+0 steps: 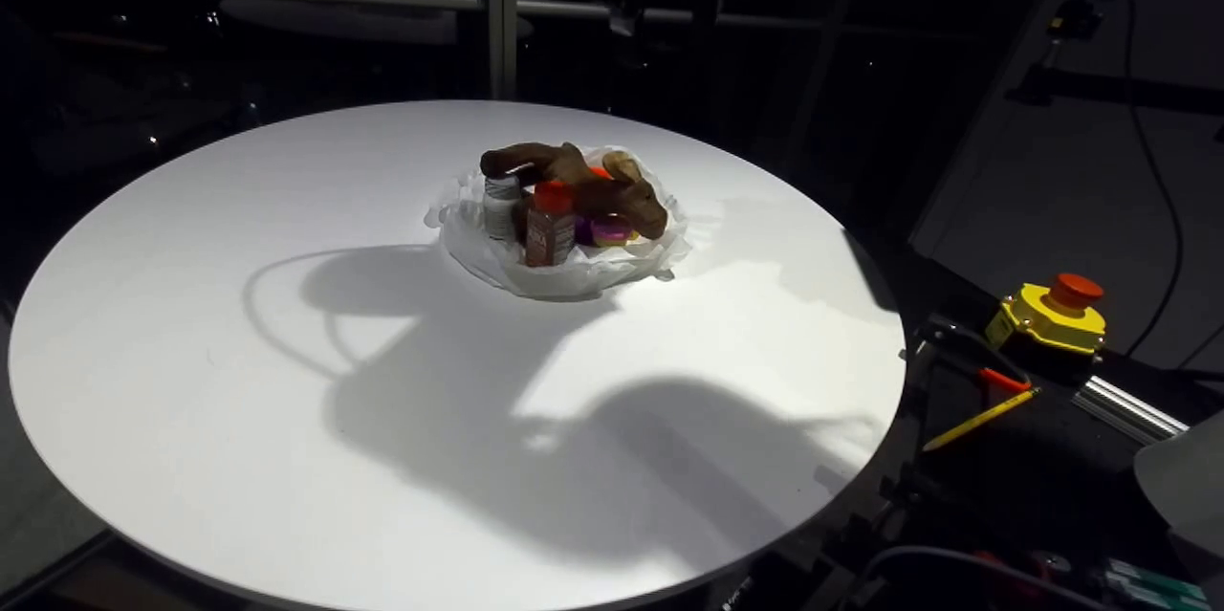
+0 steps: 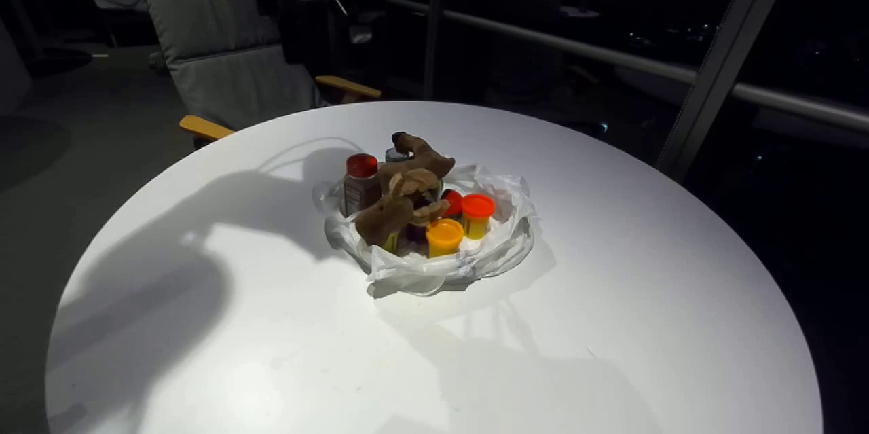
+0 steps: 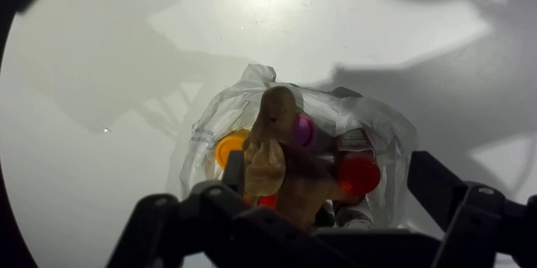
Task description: Pick up the object from the plastic and put them on the table
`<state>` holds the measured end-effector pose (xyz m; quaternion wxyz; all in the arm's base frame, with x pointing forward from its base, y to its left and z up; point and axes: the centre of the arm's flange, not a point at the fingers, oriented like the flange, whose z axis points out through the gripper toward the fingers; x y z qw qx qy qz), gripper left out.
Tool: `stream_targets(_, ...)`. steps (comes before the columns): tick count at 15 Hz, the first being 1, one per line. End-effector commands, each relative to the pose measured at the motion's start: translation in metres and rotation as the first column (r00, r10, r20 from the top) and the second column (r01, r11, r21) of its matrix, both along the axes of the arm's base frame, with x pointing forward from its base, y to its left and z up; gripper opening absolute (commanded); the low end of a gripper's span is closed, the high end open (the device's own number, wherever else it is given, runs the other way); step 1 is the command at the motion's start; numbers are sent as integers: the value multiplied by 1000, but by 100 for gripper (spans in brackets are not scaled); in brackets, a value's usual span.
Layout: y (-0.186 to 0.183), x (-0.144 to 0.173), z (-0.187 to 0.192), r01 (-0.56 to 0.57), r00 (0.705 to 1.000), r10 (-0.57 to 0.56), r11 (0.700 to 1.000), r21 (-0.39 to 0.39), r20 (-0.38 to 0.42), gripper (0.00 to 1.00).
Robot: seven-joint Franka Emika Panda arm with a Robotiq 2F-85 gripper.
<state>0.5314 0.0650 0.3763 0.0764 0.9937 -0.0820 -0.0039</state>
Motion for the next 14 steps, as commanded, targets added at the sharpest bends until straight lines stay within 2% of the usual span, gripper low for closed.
stream_targets(1, -22, 77, -39, 29, 1000, -29, 999, 37, 5, 100)
stream_targets(7, -47, 134, -88, 82, 995, -89, 989, 122, 47, 100)
stream_targets(14, -70, 166, -139, 151, 988, -153, 984, 95, 10, 100)
